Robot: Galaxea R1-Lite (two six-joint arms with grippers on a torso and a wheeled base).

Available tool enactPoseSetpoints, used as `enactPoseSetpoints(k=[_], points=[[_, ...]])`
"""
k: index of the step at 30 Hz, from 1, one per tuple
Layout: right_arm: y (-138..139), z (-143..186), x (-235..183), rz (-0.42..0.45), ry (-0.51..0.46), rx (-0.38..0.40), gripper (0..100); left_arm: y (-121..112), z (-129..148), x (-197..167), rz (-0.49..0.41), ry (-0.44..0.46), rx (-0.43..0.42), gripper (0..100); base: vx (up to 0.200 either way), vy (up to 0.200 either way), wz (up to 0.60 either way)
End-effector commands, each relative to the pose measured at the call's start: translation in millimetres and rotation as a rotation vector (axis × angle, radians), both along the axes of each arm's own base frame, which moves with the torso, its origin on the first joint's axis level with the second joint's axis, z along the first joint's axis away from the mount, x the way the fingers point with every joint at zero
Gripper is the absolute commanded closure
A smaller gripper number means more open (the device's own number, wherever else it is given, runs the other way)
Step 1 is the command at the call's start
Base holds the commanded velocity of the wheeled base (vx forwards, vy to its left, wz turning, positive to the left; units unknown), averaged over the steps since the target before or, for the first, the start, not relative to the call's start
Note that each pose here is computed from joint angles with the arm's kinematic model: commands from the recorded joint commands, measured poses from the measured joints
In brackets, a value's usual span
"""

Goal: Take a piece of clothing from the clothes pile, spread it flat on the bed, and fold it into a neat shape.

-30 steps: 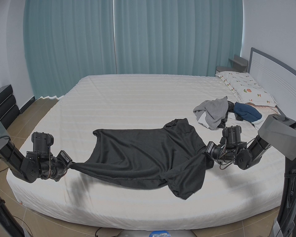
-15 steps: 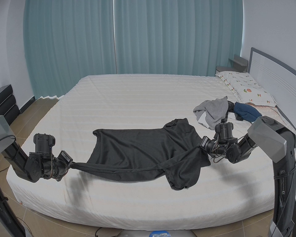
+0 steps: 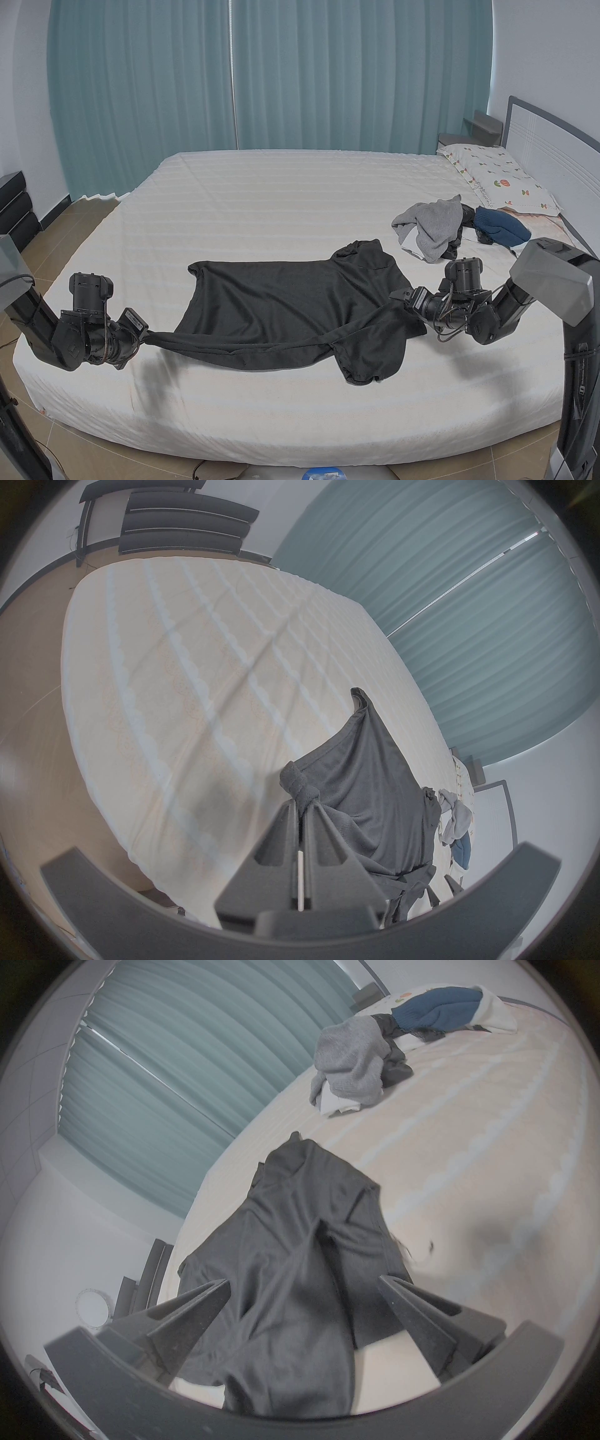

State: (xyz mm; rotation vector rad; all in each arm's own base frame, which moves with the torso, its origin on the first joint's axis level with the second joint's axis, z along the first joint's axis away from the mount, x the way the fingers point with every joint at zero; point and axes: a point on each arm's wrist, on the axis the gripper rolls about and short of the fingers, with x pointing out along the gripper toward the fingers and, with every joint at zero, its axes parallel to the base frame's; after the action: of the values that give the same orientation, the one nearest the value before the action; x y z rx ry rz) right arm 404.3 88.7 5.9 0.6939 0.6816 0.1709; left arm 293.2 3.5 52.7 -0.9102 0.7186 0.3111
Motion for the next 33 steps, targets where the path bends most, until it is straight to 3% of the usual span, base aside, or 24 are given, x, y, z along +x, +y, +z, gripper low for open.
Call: enactPoseSetpoints(k=[1,4,9,20,21,27,33], points=[[-1.1,23.9,-32.8,0.044,0.013,0.015,0,-0.8,0.8,-3.8,-0.005,0.004,0.001,100,0.000,0.000,0.00],[5.4,13.5,-60.0,0.124,0.101,0.033,0,-1.7,1.7,-5.1,-0.009,0.005,0.002,100,0.000,0.000,0.00],[21.1,-3.9,-71.1,0.169,0.173,0.033,0,-1.7,1.7,-5.6,-0.010,0.007,0.003,100,0.000,0.000,0.00],[38.7,-27.9,-57.3,0.156,0.215,-0.018,0,-1.7,2.4,-5.4,-0.010,0.003,0.003,100,0.000,0.000,0.00],[38.7,-27.9,-57.3,0.156,0.215,-0.018,100,-1.7,2.4,-5.4,-0.010,0.003,0.003,100,0.000,0.000,0.00],[40.2,-28.0,-58.4,0.125,0.223,-0.054,100,-1.7,2.3,-5.5,-0.010,0.005,0.003,100,0.000,0.000,0.00],[14.9,-1.6,-74.6,0.085,0.232,-0.053,100,-2.4,-0.9,-11.4,-0.042,0.024,0.020,100,0.000,0.000,0.00]])
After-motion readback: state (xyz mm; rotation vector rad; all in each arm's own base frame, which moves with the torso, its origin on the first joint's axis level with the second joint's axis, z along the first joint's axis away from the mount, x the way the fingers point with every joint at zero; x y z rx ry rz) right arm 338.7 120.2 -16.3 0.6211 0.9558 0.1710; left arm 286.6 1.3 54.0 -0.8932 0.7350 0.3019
